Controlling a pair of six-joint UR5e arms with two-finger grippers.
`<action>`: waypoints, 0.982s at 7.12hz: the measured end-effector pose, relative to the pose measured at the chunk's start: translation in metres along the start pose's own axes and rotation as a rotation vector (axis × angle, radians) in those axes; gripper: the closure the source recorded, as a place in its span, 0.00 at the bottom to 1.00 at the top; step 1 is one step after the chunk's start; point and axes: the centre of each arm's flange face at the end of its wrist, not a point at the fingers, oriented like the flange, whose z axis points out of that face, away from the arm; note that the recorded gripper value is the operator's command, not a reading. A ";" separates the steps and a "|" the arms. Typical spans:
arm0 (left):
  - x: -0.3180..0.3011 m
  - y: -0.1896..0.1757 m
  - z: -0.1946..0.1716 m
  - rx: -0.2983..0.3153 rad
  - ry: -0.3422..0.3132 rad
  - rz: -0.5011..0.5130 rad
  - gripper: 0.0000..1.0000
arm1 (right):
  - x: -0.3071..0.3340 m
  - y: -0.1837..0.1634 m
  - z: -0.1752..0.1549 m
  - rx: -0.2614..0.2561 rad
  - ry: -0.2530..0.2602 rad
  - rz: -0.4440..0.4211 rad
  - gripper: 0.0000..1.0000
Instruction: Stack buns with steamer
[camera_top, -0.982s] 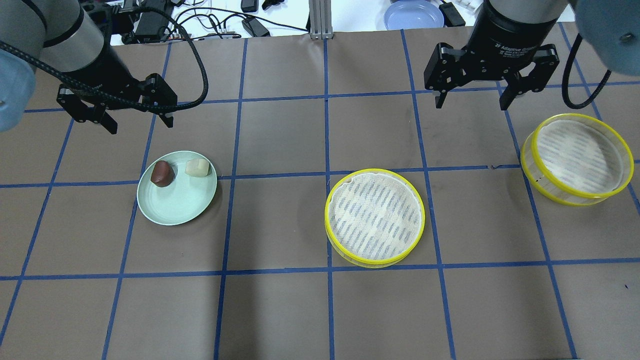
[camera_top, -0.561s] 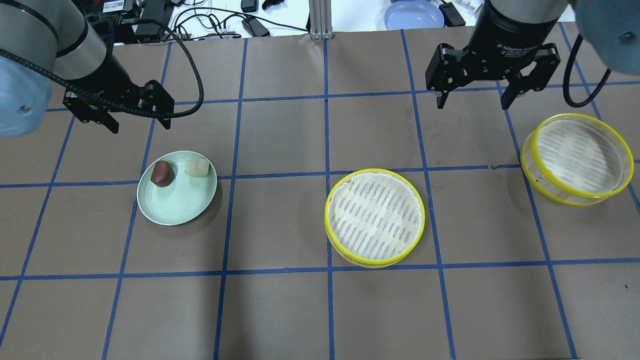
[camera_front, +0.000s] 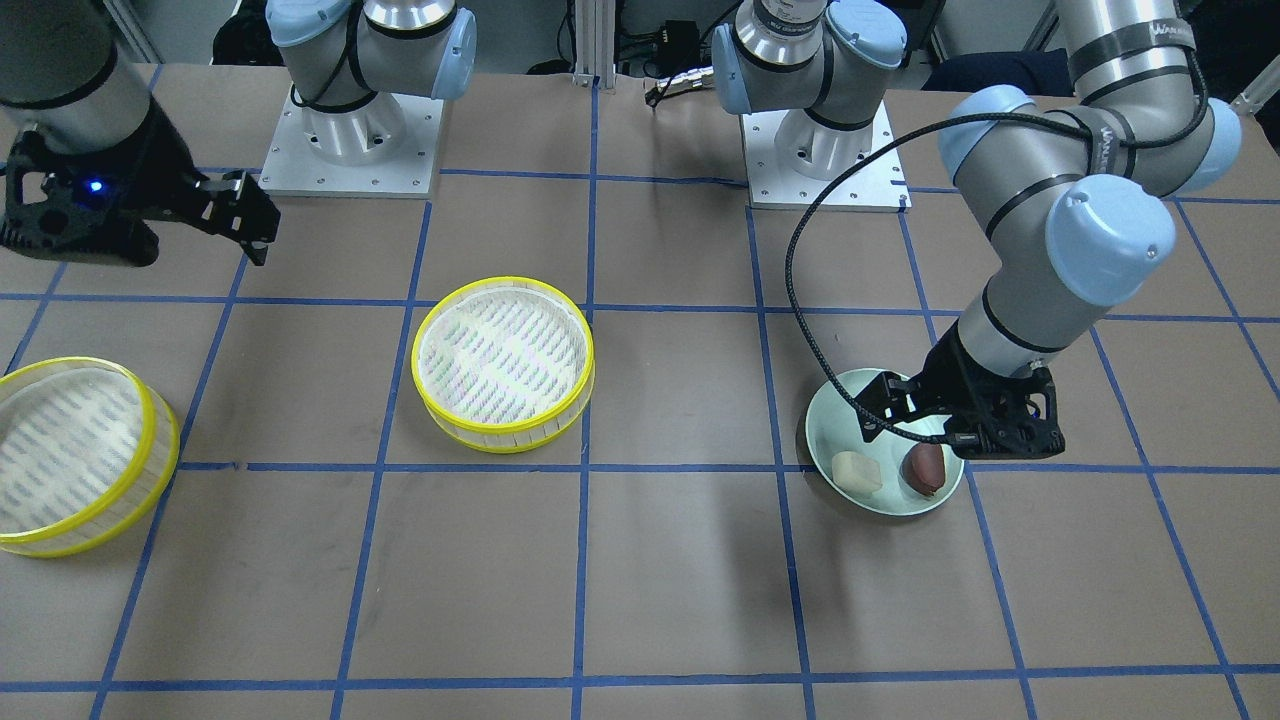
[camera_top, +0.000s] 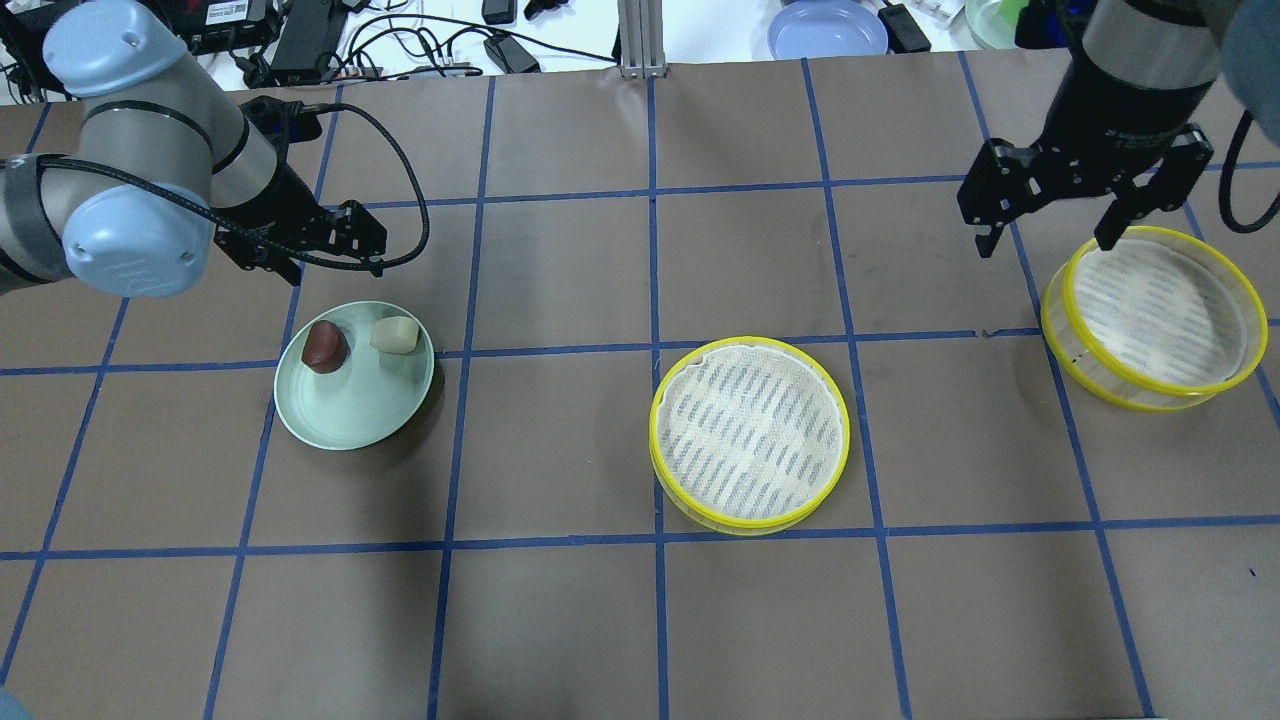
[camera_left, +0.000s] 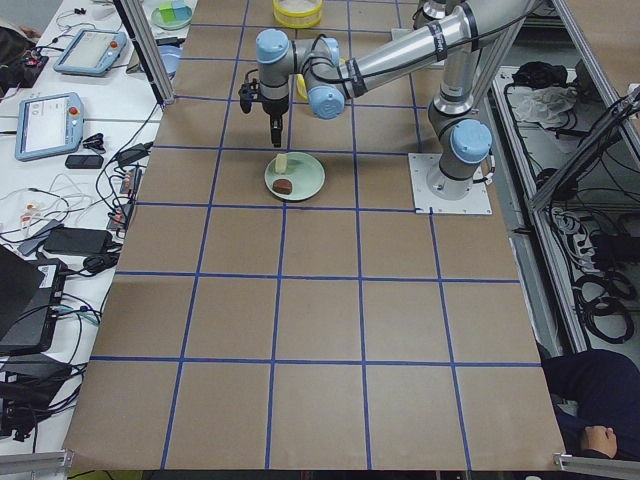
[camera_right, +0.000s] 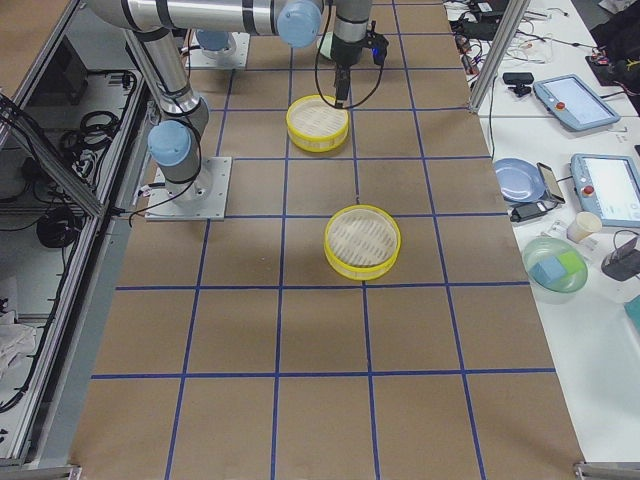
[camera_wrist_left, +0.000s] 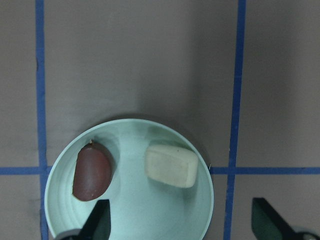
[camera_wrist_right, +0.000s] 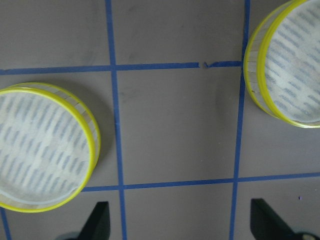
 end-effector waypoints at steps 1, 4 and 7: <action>-0.001 -0.008 0.023 -0.014 0.026 0.000 0.02 | 0.038 -0.013 0.027 -0.023 -0.013 -0.019 0.00; -0.005 -0.016 0.077 -0.087 0.049 0.007 0.02 | 0.165 -0.052 0.096 -0.025 -0.026 -0.126 0.00; -0.007 -0.007 0.100 -0.149 0.058 0.078 0.13 | 0.269 -0.079 0.170 0.027 -0.004 -0.225 0.15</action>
